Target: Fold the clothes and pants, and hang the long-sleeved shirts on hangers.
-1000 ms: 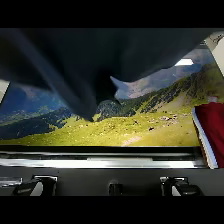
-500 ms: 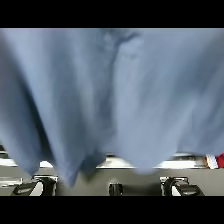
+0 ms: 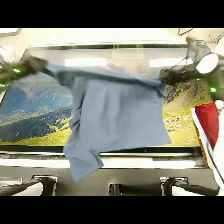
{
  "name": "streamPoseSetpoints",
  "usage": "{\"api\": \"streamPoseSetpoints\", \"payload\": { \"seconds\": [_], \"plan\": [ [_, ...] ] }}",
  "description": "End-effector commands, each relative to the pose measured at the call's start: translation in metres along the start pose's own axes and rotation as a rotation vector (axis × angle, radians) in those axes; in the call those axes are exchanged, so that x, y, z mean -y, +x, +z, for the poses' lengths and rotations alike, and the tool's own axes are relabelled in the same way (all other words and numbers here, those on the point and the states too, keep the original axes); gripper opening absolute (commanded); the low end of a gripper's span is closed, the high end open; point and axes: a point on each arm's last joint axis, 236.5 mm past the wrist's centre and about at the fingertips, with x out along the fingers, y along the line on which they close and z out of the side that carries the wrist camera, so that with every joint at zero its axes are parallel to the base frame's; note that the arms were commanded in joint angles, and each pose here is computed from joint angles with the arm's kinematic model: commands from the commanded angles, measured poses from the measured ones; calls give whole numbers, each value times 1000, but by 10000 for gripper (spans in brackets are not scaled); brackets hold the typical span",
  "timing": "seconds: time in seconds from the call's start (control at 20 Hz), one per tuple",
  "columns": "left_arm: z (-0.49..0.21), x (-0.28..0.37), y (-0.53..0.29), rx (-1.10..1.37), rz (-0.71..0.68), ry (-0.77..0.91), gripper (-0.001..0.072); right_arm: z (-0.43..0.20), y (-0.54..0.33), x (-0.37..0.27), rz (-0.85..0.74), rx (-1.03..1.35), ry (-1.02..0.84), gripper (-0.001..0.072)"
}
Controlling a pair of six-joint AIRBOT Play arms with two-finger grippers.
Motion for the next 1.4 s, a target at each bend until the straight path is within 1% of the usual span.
{"api": "streamPoseSetpoints", "payload": {
  "seconds": [0.0,0.15,0.2,0.25,0.3,0.35,0.4,0.45,0.5,0.55,0.6,0.7,0.8,0.85,0.9,1.1,1.25,1.3,1.35],
  "plan": [
    [-92,-18,61,-261,-77,-160,31,-35,70,-8,74,-183,212,35],
    [-132,-12,77,-385,-114,-206,55,-47,82,-9,85,-238,230,35],
    [-137,-12,77,-402,-111,-245,80,-44,83,-5,73,-225,219,38],
    [-136,-16,74,-407,-101,-274,221,-41,79,3,49,-214,207,115],
    [-132,-20,66,-415,-103,-279,369,-35,69,14,27,-207,183,342],
    [-129,-28,51,-438,-99,-269,409,-33,54,29,11,-217,141,535],
    [-130,-44,32,-485,-63,-273,409,-37,39,52,-17,-246,118,566],
    [-140,-64,10,-555,1,-293,410,-51,23,83,-67,-311,146,565],
    [-160,-89,-17,-660,93,-321,415,-67,10,110,-103,-381,191,563],
    [-184,-111,-43,-774,191,-359,520,-86,2,130,-115,-455,233,562],
    [-211,-125,-69,-887,271,-409,660,-107,-3,146,-116,-523,284,563],
    [-256,-124,-92,-1019,288,-472,651,-145,-4,163,-111,-629,345,566],
    [-292,-112,-89,-1036,255,-512,640,-172,0,165,-97,-696,350,571],
    [-307,-108,-87,-1039,254,-526,600,-180,2,164,-89,-720,345,581],
    [-324,-104,-85,-1053,252,-539,578,-185,4,163,-79,-731,345,641],
    [-355,-82,-74,-1080,198,-530,578,-185,8,164,-77,-722,332,648],
    [-359,-79,-62,-1064,214,-494,577,-182,12,166,-82,-698,332,648],
    [-359,-80,-58,-1052,229,-494,499,-184,15,167,-83,-694,334,648],
    [-359,-80,-55,-1042,236,-491,242,-187,18,168,-84,-693,338,648]
  ]
}}
